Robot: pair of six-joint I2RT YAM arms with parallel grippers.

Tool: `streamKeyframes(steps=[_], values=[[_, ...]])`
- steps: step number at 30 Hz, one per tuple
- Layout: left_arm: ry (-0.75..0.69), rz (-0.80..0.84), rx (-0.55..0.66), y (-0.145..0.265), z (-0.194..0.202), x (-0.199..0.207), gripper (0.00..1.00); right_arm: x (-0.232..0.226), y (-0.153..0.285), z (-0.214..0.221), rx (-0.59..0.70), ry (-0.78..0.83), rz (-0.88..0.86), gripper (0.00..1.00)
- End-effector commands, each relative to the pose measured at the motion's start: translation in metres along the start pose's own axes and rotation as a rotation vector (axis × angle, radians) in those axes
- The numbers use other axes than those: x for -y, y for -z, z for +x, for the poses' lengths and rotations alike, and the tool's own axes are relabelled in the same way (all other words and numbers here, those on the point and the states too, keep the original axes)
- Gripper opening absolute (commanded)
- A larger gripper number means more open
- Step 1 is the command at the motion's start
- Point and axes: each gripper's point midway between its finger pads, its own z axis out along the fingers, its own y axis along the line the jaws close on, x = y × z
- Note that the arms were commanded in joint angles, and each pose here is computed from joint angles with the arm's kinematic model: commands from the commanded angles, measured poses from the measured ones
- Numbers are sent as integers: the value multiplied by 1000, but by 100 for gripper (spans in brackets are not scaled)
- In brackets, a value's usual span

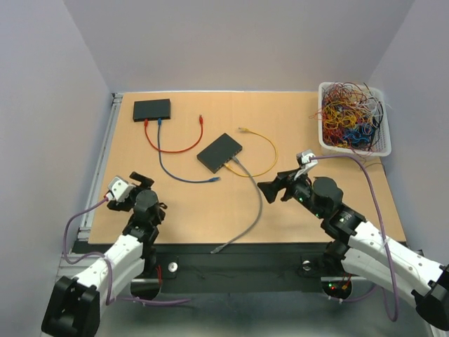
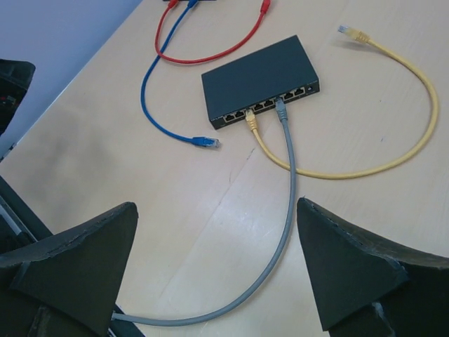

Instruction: Insert the plug into the switch port

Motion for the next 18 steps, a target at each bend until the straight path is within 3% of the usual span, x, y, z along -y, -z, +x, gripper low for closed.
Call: streamKeyframes(steps=[1,13,18], values=[[2,5,88,-4,-21,7,91,-7,-1,-4,12,-7,-29,100],[-36,54,174,-33,-31,41,92,-4,-7,6,-7,-5,-26,100],[-58,166,212,-34,-32,59,91,-5,-6,6,-6,3,-36,100]])
